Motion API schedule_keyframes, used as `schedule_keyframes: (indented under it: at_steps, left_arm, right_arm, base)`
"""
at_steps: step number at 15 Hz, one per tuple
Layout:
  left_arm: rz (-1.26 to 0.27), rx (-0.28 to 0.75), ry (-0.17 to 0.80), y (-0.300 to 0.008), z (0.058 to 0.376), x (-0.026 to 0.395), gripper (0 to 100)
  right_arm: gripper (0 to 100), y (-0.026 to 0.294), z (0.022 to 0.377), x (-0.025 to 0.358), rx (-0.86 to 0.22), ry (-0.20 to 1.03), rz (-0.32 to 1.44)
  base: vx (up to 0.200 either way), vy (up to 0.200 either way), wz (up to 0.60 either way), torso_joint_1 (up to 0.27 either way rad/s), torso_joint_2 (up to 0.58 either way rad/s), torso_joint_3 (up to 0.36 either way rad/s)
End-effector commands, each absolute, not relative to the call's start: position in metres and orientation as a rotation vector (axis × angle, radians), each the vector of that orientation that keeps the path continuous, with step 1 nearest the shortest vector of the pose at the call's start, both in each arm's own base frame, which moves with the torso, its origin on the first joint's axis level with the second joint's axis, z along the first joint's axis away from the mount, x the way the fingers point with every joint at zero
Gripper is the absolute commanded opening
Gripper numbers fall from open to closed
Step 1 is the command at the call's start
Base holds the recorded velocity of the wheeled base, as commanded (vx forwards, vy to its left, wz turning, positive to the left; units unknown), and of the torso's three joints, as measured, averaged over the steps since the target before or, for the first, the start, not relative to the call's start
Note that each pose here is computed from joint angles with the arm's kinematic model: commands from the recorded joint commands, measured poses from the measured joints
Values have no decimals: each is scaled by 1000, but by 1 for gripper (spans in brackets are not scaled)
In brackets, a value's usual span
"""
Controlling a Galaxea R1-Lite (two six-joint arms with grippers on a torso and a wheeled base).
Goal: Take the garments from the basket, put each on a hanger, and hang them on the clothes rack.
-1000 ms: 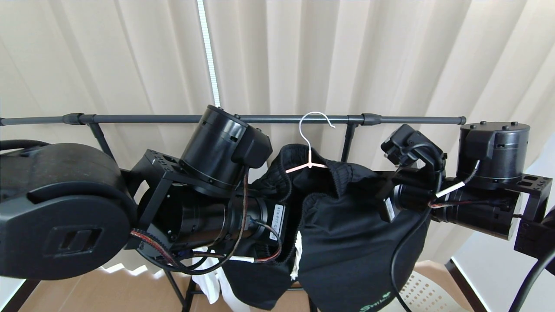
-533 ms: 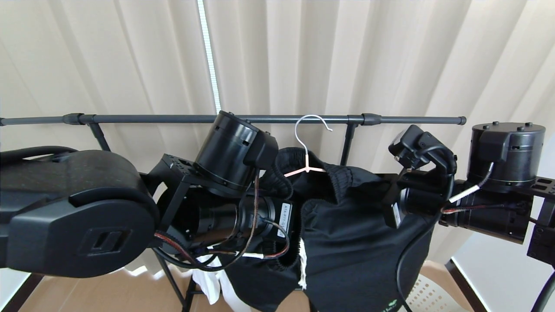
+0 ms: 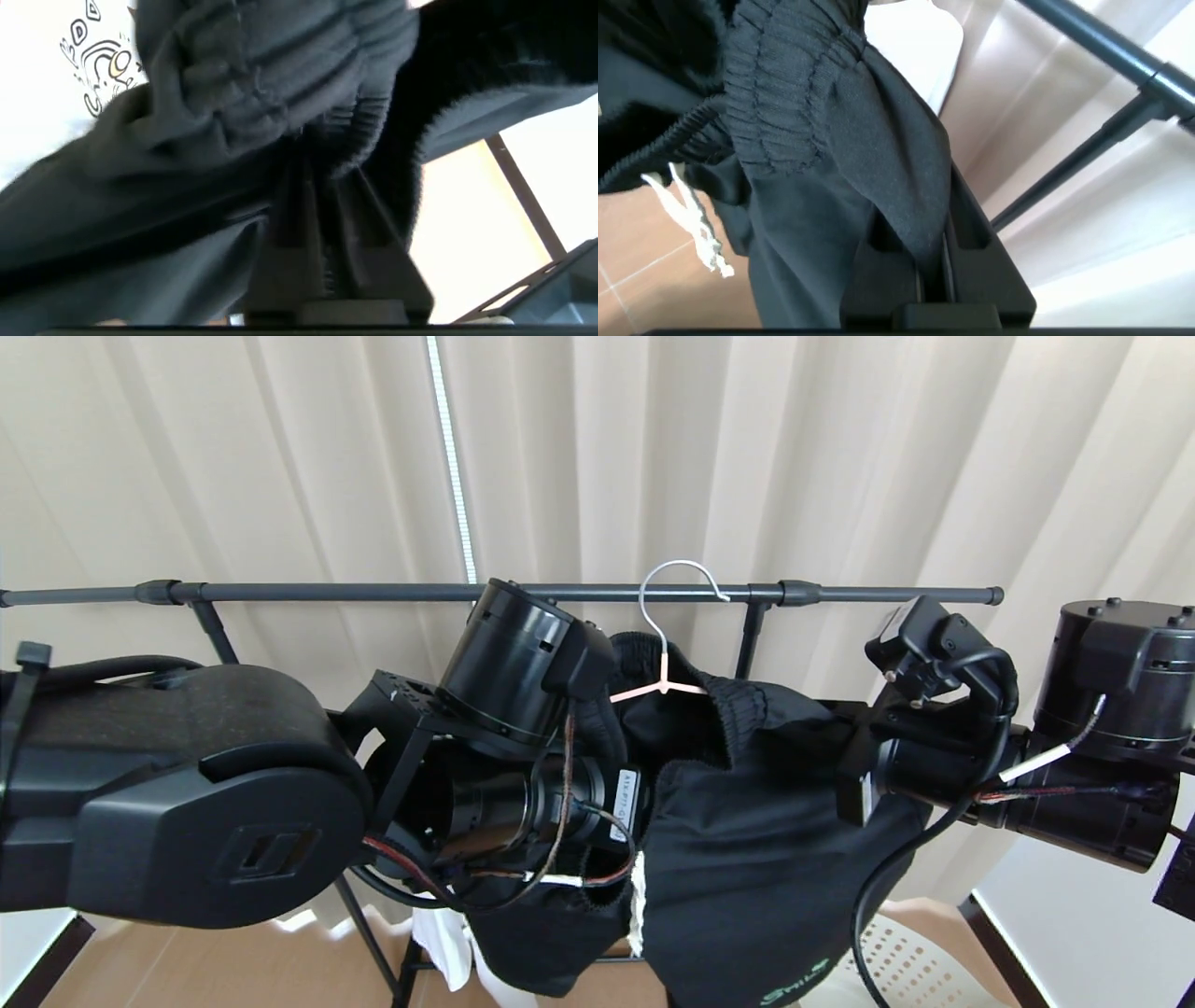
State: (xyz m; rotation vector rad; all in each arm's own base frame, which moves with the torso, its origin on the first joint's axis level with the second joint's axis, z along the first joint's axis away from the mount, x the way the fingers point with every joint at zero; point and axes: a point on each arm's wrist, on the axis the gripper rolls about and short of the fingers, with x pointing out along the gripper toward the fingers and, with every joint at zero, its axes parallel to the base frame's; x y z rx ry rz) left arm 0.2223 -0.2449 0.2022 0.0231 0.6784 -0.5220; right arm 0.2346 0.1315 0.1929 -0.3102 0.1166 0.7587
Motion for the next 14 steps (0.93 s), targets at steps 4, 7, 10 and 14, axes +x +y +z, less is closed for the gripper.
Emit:
schedule_keyframes:
  at_steps: [4,7,10,14]
  left_arm:
    - [-532,14,659,-245,204,219,100]
    - [-564,18,641,-240,212,202,100]
    - [-592,23,630,-234,217,188,100]
    - [-614,43,607,-225,223,179,100]
  right_arm:
    - [0,131,192,233,-310,116,768]
    - [0,131,192,236,-309,118,765]
    - [0,131,191,237,-309,120,762]
    - [0,131,191,238,-309,122,761]
  base:
    - [0,0,0,0,0,0]
    - [0,0,0,0,0,0]
    - [0,0,0,0,0,0]
    - [0,0,0,0,0,0]
